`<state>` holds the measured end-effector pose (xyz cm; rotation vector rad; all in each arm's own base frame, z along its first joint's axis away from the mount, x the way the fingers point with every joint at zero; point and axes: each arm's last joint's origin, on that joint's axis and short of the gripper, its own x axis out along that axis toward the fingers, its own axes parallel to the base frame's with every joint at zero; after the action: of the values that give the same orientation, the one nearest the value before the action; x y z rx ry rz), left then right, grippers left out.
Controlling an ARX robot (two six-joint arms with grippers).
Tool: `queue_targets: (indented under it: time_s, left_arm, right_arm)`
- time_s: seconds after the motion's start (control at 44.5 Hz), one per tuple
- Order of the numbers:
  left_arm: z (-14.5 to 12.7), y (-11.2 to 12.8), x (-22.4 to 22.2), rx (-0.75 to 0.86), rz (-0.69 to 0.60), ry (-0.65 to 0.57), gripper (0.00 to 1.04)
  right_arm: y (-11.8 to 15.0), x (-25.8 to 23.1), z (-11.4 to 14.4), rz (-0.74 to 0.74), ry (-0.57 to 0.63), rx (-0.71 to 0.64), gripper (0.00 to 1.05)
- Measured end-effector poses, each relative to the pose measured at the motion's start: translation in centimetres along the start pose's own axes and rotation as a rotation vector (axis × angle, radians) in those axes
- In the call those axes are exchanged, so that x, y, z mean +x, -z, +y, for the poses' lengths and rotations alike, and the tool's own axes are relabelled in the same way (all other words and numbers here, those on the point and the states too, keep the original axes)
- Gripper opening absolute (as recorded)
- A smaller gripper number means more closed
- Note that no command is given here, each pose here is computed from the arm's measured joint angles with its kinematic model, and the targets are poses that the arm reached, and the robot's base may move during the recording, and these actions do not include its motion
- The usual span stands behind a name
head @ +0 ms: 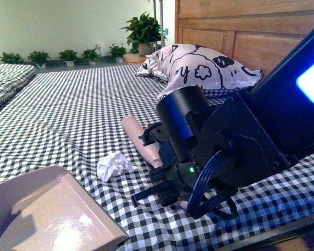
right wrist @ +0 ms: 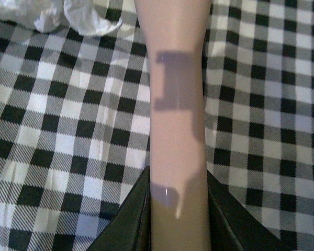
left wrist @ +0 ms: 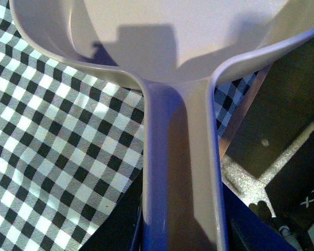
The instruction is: Clean up trash
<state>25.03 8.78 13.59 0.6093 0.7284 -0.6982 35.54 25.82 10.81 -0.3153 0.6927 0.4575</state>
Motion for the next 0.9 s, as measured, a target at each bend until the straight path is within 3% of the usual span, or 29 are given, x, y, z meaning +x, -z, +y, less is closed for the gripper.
queue_targets:
  time_s: [0.337, 0.629, 0.764, 0.899]
  left_arm:
    - [0.0, 0.0, 0.0, 0.0, 0.0, 0.0, 0.26]
    - [0.0, 0.0, 0.0, 0.001, 0.0, 0.0, 0.26]
    - [0.0, 0.0, 0.0, 0.001, 0.0, 0.0, 0.26]
    - [0.0, 0.0, 0.0, 0.001, 0.0, 0.0, 0.26]
  right_arm:
    - [1.9, -2.6, 0.0, 0.169, -0.283, 0.012, 0.22]
    - [1.1, -10.5, -0.6, 0.099, -0.595, 0.022, 0.22]
    - [-0.3, -14.3, -1.4, 0.004, -0.646, 0.01, 0.21]
    - [-1.4, -16.0, -3.2, -0.085, -0.591, 0.018, 0.21]
